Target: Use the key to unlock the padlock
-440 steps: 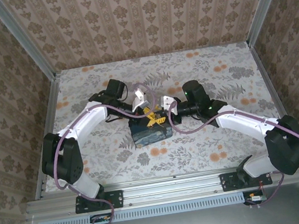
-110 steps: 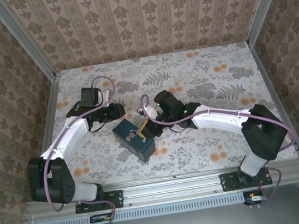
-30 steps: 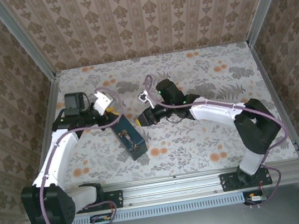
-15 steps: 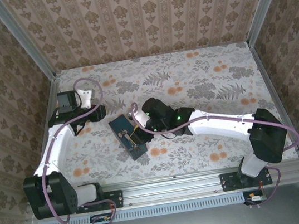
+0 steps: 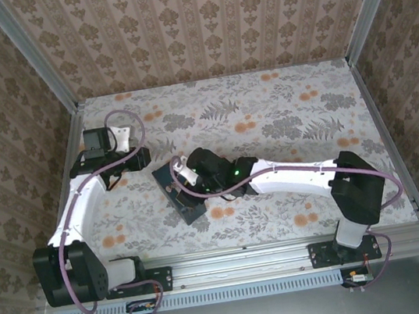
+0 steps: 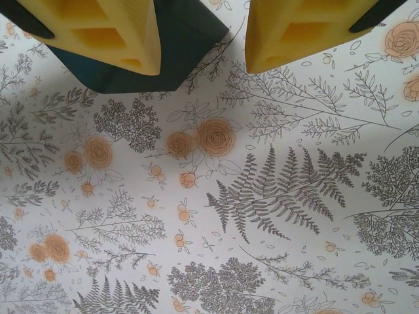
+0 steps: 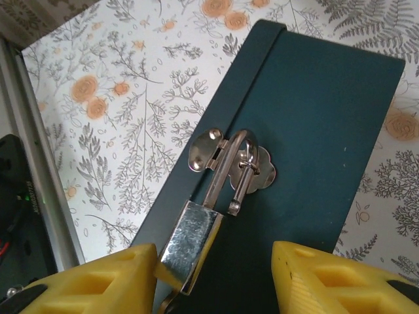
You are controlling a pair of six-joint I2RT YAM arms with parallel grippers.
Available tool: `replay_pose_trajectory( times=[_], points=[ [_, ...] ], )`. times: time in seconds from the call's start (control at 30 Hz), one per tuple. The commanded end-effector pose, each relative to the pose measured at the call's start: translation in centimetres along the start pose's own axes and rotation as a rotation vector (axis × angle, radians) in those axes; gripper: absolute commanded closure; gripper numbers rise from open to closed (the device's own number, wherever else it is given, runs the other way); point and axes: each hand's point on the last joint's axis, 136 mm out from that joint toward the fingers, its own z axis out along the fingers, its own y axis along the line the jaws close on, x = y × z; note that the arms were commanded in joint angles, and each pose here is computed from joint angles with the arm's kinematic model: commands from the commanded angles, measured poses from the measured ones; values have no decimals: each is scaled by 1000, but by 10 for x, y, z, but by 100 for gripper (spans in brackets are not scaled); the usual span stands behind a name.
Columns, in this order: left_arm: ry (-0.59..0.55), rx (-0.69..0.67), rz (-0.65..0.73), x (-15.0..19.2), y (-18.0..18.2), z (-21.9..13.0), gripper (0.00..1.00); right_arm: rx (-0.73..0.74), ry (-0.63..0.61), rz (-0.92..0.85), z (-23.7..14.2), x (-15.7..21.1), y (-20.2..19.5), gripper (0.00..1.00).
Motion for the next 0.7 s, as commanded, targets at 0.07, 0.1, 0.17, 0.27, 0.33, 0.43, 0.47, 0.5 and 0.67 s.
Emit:
replay_pose_trajectory(
  times=[0.07, 0.1, 0.17, 0.27, 0.33, 0.43, 0.47, 0.5, 0.67],
  points=[
    [17, 13, -20, 9, -4, -1, 61, 96, 28, -14, 6, 6, -12, 53],
    [16, 15, -16, 8, -4, -1, 60, 100, 26, -14, 6, 7, -13, 53],
    [18, 18, -13, 7, -6, -1, 61, 105, 17, -18, 6, 8, -14, 56],
    [22, 26, -6, 7, -9, -2, 61, 94, 9, -50, 2, 5, -12, 62],
    [32, 27, 0, 8, -12, -2, 62, 98, 2, -89, -4, 1, -13, 69],
    [41, 23, -2, 11, -13, -2, 62, 88, 14, -161, -16, -3, -13, 73],
    [43, 25, -3, 12, -13, -2, 62, 87, 26, -185, -18, -4, -13, 73],
    [45, 27, -4, 13, -14, -2, 62, 83, 42, -215, -21, -4, -12, 73],
    [53, 39, 5, 15, -20, -1, 62, 92, 98, -329, -29, -5, -14, 73]
  ],
)
